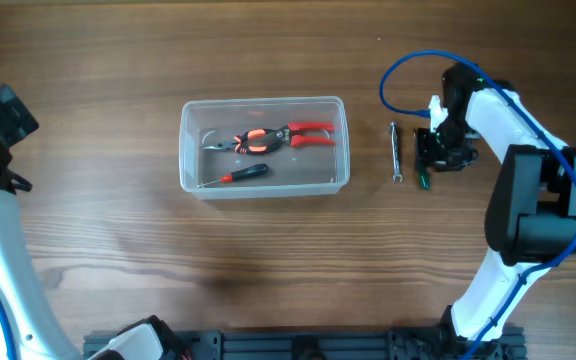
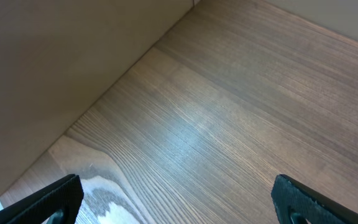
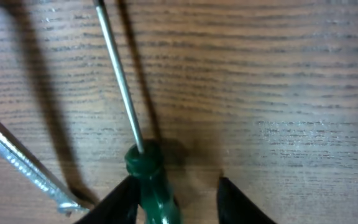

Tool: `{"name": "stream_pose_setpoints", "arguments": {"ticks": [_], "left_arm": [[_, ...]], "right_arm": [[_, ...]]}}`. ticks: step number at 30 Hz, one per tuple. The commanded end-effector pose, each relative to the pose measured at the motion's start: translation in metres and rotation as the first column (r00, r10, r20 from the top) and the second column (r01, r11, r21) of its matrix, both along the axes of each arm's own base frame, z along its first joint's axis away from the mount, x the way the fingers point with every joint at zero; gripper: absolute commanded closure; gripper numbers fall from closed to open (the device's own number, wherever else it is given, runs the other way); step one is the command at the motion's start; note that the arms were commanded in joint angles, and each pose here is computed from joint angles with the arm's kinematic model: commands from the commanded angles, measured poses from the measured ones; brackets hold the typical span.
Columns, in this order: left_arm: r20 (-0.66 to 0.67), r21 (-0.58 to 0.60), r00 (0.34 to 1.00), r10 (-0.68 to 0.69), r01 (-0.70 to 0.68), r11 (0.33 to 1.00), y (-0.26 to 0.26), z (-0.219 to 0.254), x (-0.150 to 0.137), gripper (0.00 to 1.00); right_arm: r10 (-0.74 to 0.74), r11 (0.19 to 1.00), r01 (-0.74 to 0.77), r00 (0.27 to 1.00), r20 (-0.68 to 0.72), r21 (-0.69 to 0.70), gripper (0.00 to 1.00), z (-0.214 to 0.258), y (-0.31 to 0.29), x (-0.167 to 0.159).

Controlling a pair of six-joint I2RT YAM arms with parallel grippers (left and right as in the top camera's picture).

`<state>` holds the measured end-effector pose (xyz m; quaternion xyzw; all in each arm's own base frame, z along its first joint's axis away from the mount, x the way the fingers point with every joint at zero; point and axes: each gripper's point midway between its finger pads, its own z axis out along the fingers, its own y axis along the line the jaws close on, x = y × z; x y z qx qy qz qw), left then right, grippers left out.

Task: Pack container
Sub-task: 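Grasp the green screwdriver by its handle with the right gripper, then place the green screwdriver into the container and release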

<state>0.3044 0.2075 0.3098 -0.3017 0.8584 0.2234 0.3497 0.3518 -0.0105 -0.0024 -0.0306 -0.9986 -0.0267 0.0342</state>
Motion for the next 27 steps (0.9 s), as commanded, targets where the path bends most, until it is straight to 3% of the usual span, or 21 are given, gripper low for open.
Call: {"name": "stream_pose_setpoints", "arguments": {"ticks": [1, 3, 6, 12, 15, 18, 21, 23, 25, 27], "left_arm": [[-0.001, -0.003, 1.0, 0.021, -0.021, 1.0, 0.003, -0.002, -0.001, 0.0], [-0.001, -0.003, 1.0, 0.021, -0.021, 1.0, 0.003, -0.002, -0.001, 0.0], [-0.001, -0.003, 1.0, 0.021, -0.021, 1.0, 0.003, -0.002, -0.001, 0.0], [-0.001, -0.003, 1.0, 0.021, -0.021, 1.0, 0.003, -0.002, -0.001, 0.0], [-0.001, -0.003, 1.0, 0.021, -0.021, 1.0, 0.003, -0.002, -0.001, 0.0], [-0.001, -0.003, 1.0, 0.021, -0.021, 1.0, 0.003, -0.002, -0.001, 0.0], [-0.001, -0.003, 1.0, 0.021, -0.021, 1.0, 0.003, -0.002, -0.001, 0.0], [-0.001, -0.003, 1.0, 0.021, -0.021, 1.0, 0.003, -0.002, -0.001, 0.0], [-0.001, -0.003, 1.0, 0.021, -0.021, 1.0, 0.003, -0.002, -0.001, 0.0], [-0.001, -0.003, 1.0, 0.021, -0.021, 1.0, 0.003, -0.002, -0.001, 0.0]], "right_arm": [[0.014, 1.0, -0.014, 1.0, -0.021, -0.007, 0.63, -0.009, 0.003, -0.011], [0.023, 0.999, -0.024, 0.999, -0.034, -0.027, 0.66, -0.015, 0.002, -0.017], [0.022, 0.999, -0.023, 0.999, -0.039, -0.024, 0.96, -0.018, 0.003, -0.02], [0.024, 1.0, -0.024, 1.0, -0.01, -0.013, 0.96, -0.002, 0.004, -0.008], [0.025, 1.0, -0.023, 0.995, 0.098, -0.019, 0.96, 0.047, 0.003, 0.022], [0.037, 0.999, -0.044, 0.96, 0.276, 0.019, 0.96, 0.134, 0.017, 0.054], [0.097, 0.98, -0.17, 0.864, 0.494, 0.105, 0.96, 0.231, 0.06, 0.07], [0.191, 0.928, -0.349, 0.75, 0.633, 0.133, 0.96, 0.288, 0.111, 0.065], [0.331, 0.827, -0.556, 0.603, 0.726, 0.084, 0.96, 0.32, 0.171, 0.047], [0.481, 0.692, -0.722, 0.472, 0.739, 0.01, 0.96, 0.319, 0.225, 0.024]]}}
